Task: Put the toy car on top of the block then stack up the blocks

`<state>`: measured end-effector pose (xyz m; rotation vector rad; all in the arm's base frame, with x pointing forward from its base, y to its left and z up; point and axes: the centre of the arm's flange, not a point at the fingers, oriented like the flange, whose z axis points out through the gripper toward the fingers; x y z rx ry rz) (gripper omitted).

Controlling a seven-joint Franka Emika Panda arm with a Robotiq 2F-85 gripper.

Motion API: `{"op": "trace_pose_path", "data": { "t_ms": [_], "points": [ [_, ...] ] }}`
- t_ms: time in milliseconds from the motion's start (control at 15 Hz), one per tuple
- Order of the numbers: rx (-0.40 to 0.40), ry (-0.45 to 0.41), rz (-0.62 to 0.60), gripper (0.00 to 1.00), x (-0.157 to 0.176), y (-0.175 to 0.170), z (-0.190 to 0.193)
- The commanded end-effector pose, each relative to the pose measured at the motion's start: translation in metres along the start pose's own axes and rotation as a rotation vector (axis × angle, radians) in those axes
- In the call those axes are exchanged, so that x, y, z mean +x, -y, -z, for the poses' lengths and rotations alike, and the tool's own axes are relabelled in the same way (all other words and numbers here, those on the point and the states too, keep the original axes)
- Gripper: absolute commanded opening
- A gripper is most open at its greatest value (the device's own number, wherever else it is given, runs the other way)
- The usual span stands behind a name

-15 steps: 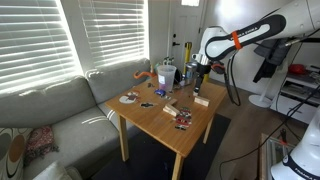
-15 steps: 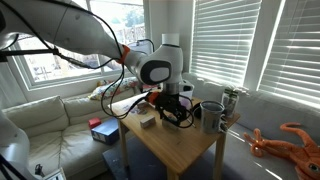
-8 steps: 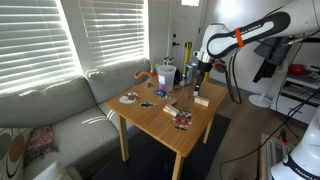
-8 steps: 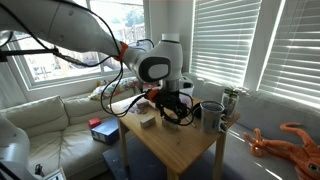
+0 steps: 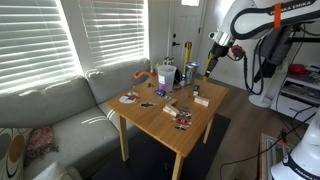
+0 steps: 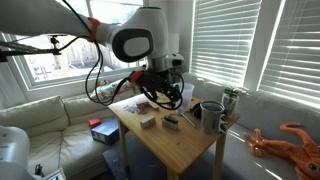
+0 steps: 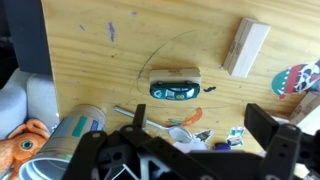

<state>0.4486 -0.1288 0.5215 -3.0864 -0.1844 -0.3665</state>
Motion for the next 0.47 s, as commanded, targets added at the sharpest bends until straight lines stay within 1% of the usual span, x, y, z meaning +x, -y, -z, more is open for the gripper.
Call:
{"op": "trace_pose_path", "data": {
  "t_ms": [0, 133, 400],
  "points": [
    [-0.002, -0.015, -0.004, 1.0, -0.0045, 0.0021, 0.0082],
    [-0.002, -0.027, -0.006, 1.0, -0.0105, 0.0047, 0.0143],
    [0.002, -0.019, -0.008, 1.0, -0.0132, 0.0057, 0.0104]
  ]
}}
